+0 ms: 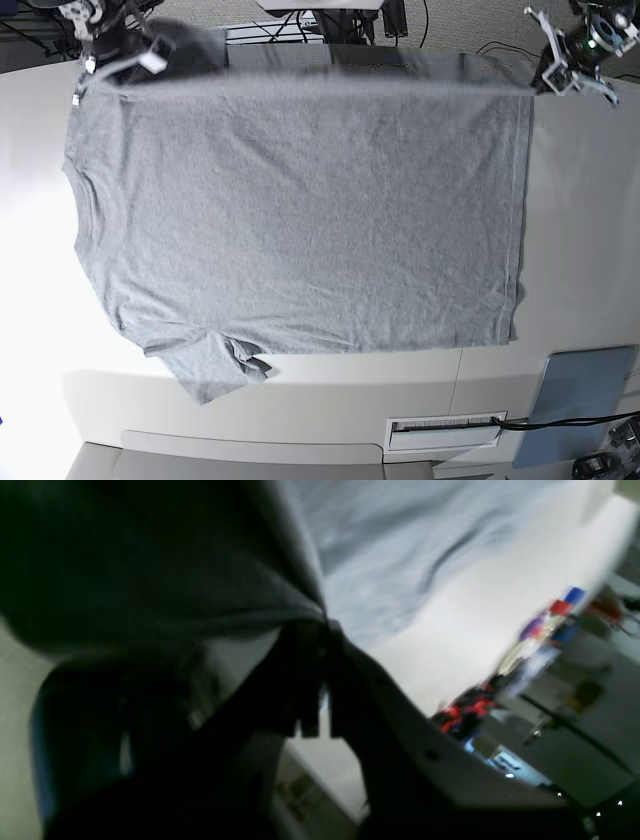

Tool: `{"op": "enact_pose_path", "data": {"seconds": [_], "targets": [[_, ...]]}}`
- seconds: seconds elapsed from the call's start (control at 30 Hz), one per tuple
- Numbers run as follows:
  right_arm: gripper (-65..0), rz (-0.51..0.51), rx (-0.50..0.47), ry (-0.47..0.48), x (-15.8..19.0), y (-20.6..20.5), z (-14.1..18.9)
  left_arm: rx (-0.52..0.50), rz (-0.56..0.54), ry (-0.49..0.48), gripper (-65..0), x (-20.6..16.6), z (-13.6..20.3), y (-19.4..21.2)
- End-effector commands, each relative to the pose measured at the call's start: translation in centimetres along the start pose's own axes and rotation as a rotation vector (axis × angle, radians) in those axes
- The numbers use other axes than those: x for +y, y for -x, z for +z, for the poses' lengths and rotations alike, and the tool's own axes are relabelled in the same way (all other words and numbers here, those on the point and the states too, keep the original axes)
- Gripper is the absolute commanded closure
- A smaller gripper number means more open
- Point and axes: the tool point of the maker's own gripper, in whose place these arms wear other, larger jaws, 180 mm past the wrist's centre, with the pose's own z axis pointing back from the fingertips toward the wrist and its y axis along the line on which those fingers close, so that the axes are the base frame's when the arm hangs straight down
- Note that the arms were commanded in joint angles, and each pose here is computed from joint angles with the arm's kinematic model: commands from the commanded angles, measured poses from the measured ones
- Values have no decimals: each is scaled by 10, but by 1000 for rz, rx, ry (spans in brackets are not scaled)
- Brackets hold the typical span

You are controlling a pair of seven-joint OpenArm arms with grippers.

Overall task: Fold the T-shirt properly
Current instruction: 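Lift the shoulder edge with both grippers and fold it toward the hem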

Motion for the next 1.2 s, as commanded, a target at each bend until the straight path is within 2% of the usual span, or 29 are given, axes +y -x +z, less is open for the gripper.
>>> {"op": "enact_pose_path", "data": {"seconds": [0.0, 0.1, 0.2, 0.37, 0.5, 0.63, 0.8, 0.93, 1.17], "targets": [[0, 0, -6, 47, -15, -2, 0, -14, -6, -18, 0, 8, 1, -6], [0, -24, -26, 118, -41, -10, -6, -34, 5, -44, 0, 19, -3, -15], [0, -81, -69, 162, -63, -22, -12, -95, 41, -91, 0, 34, -7, -31], [0, -132, -116, 218, -91, -33, -21, -162, 42, -101, 0, 49, -14, -53], [0, -156, -117, 225, -100, -28, -40, -185, 43, -125, 0, 60, -17, -60], [0, -211, -138, 214, -108, -28, -56, -228, 101, -130, 0, 67, -24, -67], [0, -227, -142, 245, -125, -27, -65, -214, 86, -92, 0, 55, -56, -71], [0, -229, -167, 254, -130, -30, -69, -152, 92, -117, 0, 58, -80, -70], [0, -251, -159, 235, -129, -22, -83, -185, 84, -160, 0, 77, -87, -90]]}}
